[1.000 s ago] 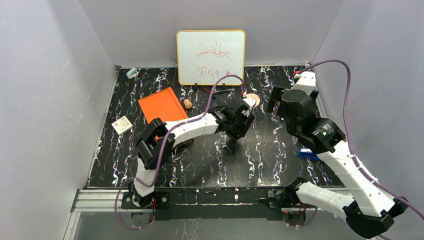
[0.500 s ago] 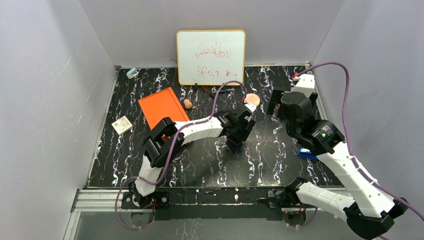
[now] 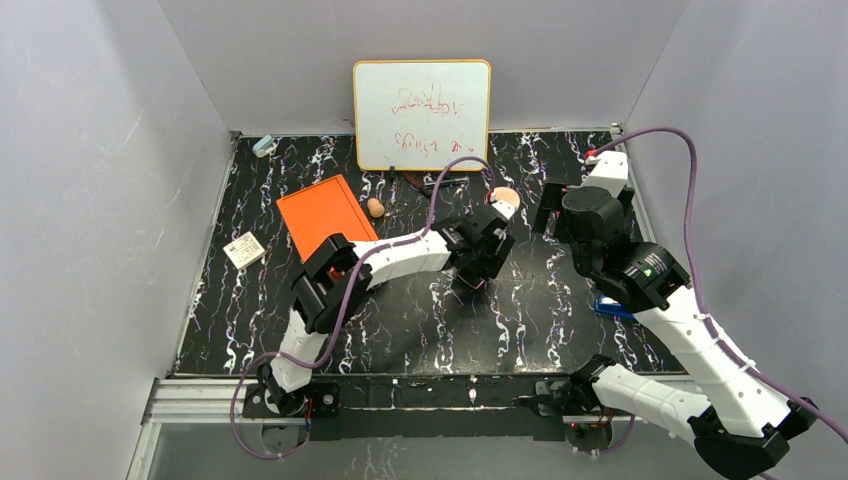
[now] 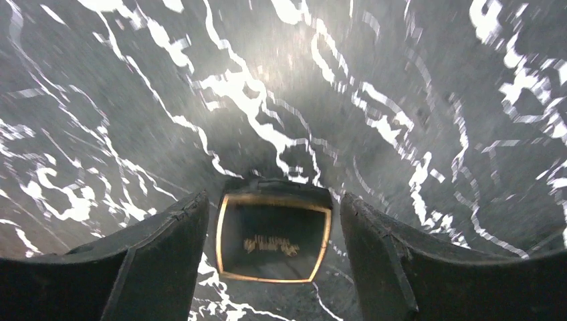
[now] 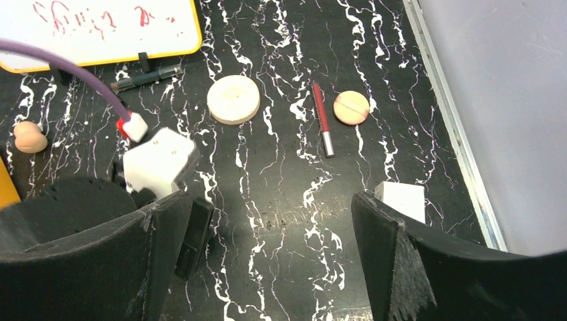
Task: Organize the makeup
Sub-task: Move the makeup to the center of the board, then move the makeup tool to the center of the board.
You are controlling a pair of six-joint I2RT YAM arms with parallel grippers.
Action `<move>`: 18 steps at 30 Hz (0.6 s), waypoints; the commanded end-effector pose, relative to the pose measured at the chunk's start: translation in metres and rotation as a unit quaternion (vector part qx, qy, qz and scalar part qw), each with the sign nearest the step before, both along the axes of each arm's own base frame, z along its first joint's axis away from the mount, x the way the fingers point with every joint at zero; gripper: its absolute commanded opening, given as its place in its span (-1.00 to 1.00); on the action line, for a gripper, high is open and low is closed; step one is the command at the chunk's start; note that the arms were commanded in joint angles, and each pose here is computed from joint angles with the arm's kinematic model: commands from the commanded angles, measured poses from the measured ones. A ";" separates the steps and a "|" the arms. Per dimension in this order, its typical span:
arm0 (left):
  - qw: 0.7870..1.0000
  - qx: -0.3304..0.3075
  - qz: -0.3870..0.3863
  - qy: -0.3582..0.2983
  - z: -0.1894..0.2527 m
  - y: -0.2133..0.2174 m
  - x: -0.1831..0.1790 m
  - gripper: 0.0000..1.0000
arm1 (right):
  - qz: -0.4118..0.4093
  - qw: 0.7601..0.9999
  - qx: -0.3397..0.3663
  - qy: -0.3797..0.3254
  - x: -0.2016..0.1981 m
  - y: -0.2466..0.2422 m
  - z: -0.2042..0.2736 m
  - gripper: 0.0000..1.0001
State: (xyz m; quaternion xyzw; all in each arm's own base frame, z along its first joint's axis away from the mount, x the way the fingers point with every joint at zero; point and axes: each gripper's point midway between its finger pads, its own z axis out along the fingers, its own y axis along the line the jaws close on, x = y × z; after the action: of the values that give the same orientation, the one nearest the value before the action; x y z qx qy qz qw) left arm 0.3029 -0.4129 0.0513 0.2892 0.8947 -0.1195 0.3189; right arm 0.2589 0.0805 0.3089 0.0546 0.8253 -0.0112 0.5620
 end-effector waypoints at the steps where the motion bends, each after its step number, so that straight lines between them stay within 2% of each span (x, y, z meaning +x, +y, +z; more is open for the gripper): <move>1: 0.995 -0.049 0.045 -0.072 0.088 0.003 0.043 0.41 | -0.002 0.999 0.024 -0.021 -0.004 -0.003 0.009 0.96; 4: 0.990 -0.076 0.070 -0.095 0.134 0.018 0.063 0.46 | 0.024 0.998 0.048 -0.038 -0.005 0.006 0.013 0.96; 9: 0.979 -0.094 0.123 -0.134 0.198 0.074 0.087 0.52 | 0.099 0.991 0.084 -0.030 -0.003 0.040 0.003 0.96; 12: 0.968 -0.087 0.180 -0.154 0.228 0.136 0.094 0.55 | 0.170 0.980 0.106 -0.002 0.002 0.079 -0.014 0.96; 15: 0.957 -0.081 0.237 -0.150 0.233 0.204 0.096 0.57 | 0.245 0.960 0.131 0.017 0.008 0.123 -0.026 0.96; 18: 0.948 -0.057 0.277 -0.144 0.229 0.263 0.098 0.61 | 0.269 0.954 0.126 0.042 0.028 0.155 -0.048 0.96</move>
State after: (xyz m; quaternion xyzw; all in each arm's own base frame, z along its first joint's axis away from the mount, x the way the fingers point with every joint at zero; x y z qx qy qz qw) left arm 0.4101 -0.2239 0.2898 0.0614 0.8549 -0.0942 0.5064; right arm 0.2699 0.1784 0.2680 -0.0506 0.8400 0.1680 0.5134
